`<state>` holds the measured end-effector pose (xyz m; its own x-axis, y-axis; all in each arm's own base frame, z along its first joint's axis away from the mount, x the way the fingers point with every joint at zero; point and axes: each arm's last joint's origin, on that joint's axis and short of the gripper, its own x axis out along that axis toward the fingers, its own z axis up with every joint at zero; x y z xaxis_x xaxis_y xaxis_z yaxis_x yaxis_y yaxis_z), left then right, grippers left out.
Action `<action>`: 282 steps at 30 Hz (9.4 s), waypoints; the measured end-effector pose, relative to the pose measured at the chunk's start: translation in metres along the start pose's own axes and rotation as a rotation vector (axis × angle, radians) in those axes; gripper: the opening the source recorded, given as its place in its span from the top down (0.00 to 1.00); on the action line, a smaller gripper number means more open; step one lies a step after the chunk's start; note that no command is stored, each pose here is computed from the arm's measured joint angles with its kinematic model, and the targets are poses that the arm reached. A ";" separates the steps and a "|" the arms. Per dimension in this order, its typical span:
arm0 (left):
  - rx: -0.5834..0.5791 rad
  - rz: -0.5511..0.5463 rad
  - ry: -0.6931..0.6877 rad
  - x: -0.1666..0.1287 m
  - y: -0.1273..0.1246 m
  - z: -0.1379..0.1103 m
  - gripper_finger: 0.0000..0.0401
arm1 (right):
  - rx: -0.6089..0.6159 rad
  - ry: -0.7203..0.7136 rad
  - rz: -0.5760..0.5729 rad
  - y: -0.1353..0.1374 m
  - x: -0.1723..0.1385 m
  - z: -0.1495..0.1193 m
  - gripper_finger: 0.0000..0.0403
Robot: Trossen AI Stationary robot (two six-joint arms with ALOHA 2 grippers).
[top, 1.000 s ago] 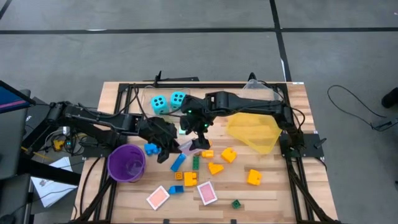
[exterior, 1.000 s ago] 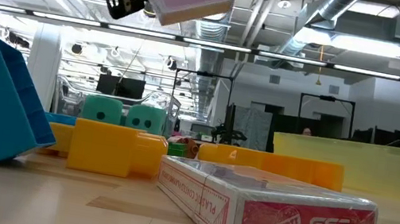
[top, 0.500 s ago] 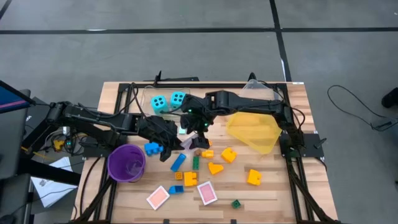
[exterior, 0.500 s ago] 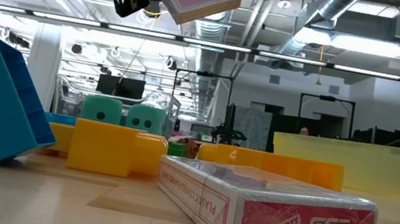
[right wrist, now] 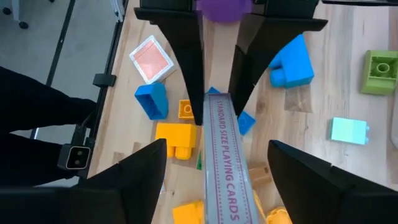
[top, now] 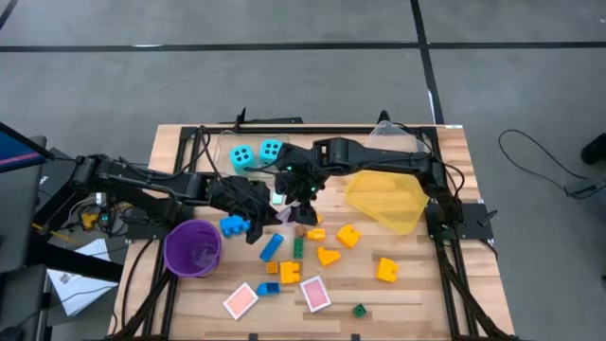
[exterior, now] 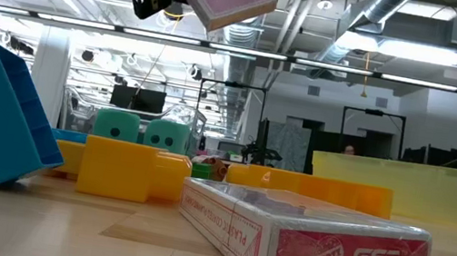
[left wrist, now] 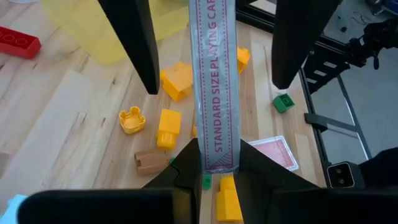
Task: Pick & Place Toys
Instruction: Put the red deck of cards into the white bin, then put the brown game piece into the yellow bin
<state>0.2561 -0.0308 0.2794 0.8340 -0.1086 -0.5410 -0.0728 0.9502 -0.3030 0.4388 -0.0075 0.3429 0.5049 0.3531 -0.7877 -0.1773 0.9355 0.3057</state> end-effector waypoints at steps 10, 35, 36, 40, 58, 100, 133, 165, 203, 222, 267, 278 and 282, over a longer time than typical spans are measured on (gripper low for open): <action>0.000 0.000 0.000 0.000 0.000 0.000 0.86 | -0.001 0.005 0.000 0.000 0.000 -0.001 0.33; 0.000 0.003 0.002 0.000 0.000 0.000 0.86 | -0.005 0.007 -0.018 -0.003 -0.001 -0.001 0.85; 0.000 0.003 0.002 0.000 0.000 0.000 0.85 | -0.005 0.007 -0.018 -0.003 -0.001 -0.001 0.85; -0.015 0.021 -0.003 0.000 0.001 0.000 0.72 | 0.002 0.006 -0.019 -0.003 -0.001 -0.001 0.85; -0.010 0.073 0.108 -0.026 0.005 -0.012 0.21 | 0.008 -0.012 -0.128 -0.008 -0.051 -0.010 0.85; -0.028 0.367 -0.019 -0.031 0.018 -0.007 0.26 | 1.188 -0.612 -1.334 0.000 -0.174 -0.188 0.85; -0.293 0.242 -0.105 -0.031 0.026 0.006 0.26 | 1.567 -0.696 -1.805 -0.101 -0.045 -0.295 0.85; -0.345 0.189 -0.091 -0.031 0.024 0.006 0.26 | 1.555 -0.700 -1.772 -0.126 -0.023 -0.333 0.85; -0.384 0.110 -0.078 -0.030 0.022 0.007 0.26 | 1.503 -0.718 -1.726 -0.133 -0.021 -0.325 0.75; -0.401 0.093 -0.069 -0.030 0.021 0.007 0.26 | 1.497 -0.733 -1.730 -0.134 -0.022 -0.324 0.49; -0.391 -0.206 -1.624 -0.142 0.005 0.118 0.26 | 0.975 -1.160 -0.865 0.019 -0.114 -0.279 0.46; -0.356 -0.692 -1.900 -0.233 -0.034 0.169 0.26 | 0.970 -1.156 -0.781 0.029 -0.109 -0.278 0.46; -0.270 -0.738 -1.892 -0.245 -0.041 0.181 0.26 | 0.981 -1.160 -0.754 0.032 -0.108 -0.278 0.46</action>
<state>0.1544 0.0098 0.5666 0.1342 0.1718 0.9760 0.5590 0.8001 -0.2177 0.1440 -0.0118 0.2888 0.6128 -0.7460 -0.2606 0.7007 0.3605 0.6157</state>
